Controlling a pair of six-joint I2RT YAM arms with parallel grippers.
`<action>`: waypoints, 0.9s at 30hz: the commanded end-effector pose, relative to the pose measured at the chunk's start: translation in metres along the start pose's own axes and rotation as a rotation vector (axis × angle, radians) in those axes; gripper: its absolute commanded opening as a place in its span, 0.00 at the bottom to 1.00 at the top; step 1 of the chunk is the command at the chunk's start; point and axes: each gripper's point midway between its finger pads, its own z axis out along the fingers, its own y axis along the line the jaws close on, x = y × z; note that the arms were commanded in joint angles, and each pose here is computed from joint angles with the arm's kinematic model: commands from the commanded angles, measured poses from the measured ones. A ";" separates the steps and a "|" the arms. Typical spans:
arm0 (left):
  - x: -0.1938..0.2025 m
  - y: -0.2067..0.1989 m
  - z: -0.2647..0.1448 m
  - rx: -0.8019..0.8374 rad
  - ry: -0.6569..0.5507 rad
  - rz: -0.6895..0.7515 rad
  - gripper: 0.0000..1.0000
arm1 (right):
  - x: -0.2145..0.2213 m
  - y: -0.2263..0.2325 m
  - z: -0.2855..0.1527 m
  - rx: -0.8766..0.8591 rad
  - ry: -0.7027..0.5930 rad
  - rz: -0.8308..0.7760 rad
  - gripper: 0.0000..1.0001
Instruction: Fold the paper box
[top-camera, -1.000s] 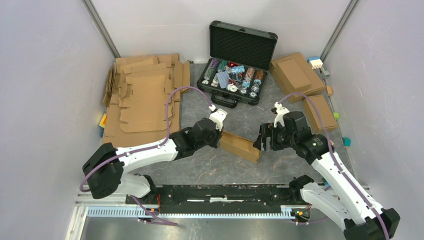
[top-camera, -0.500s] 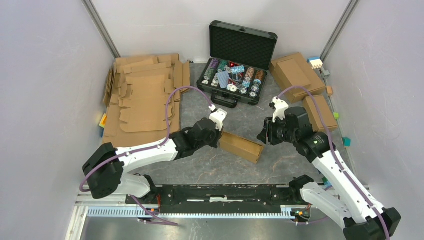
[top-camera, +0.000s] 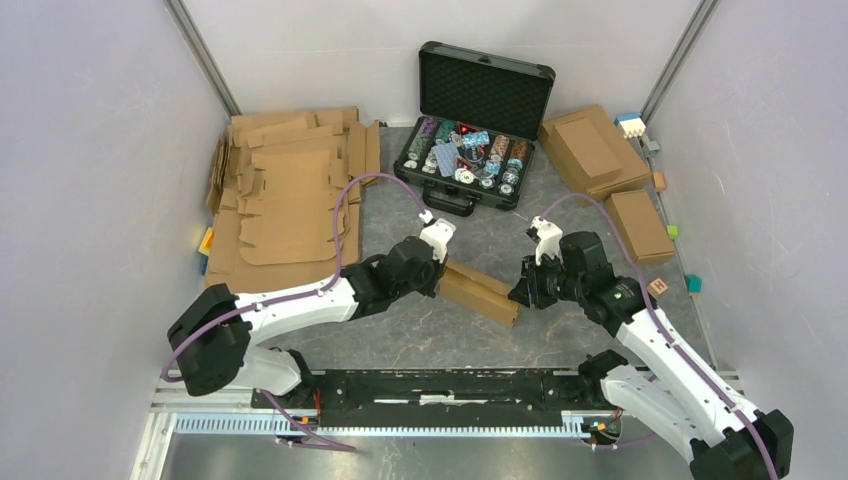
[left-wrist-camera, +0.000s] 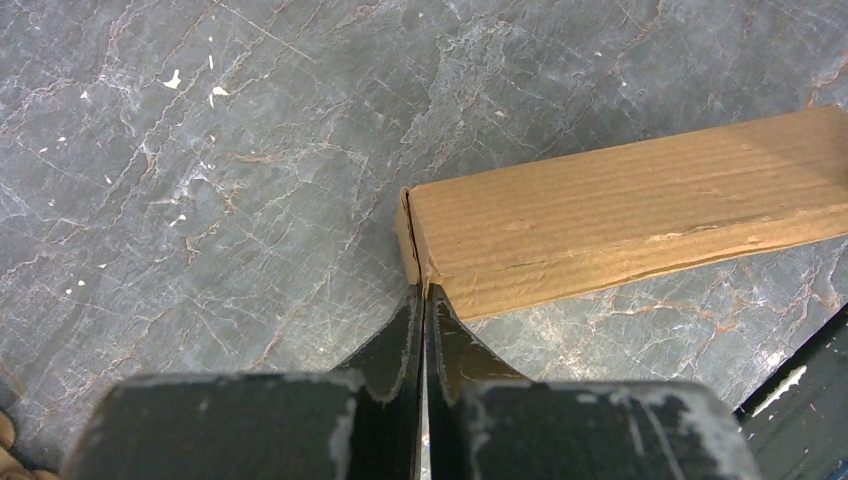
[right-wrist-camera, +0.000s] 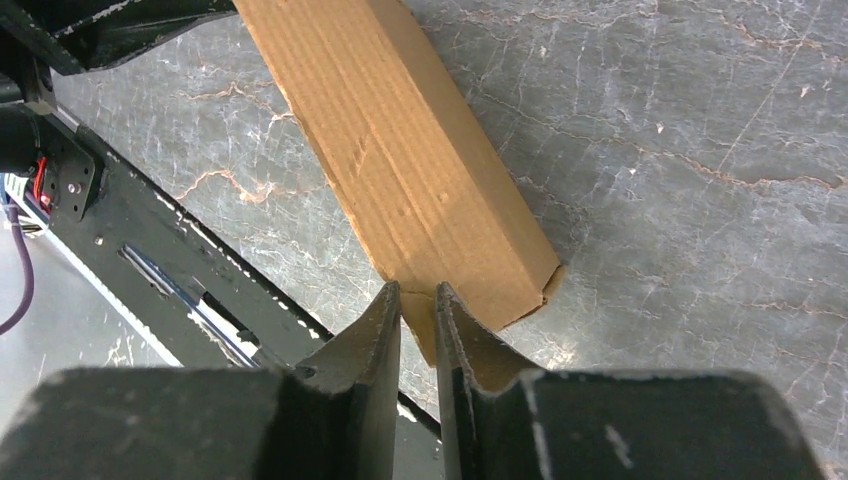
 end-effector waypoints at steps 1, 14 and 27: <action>0.008 0.005 0.001 -0.020 0.042 0.032 0.03 | 0.014 -0.004 0.006 -0.002 0.024 -0.008 0.21; 0.003 0.004 -0.004 -0.012 0.015 0.010 0.19 | 0.033 -0.014 0.015 0.035 0.071 -0.001 0.25; -0.033 0.004 -0.053 0.052 -0.118 -0.161 0.34 | 0.040 -0.019 0.019 0.054 0.083 0.014 0.24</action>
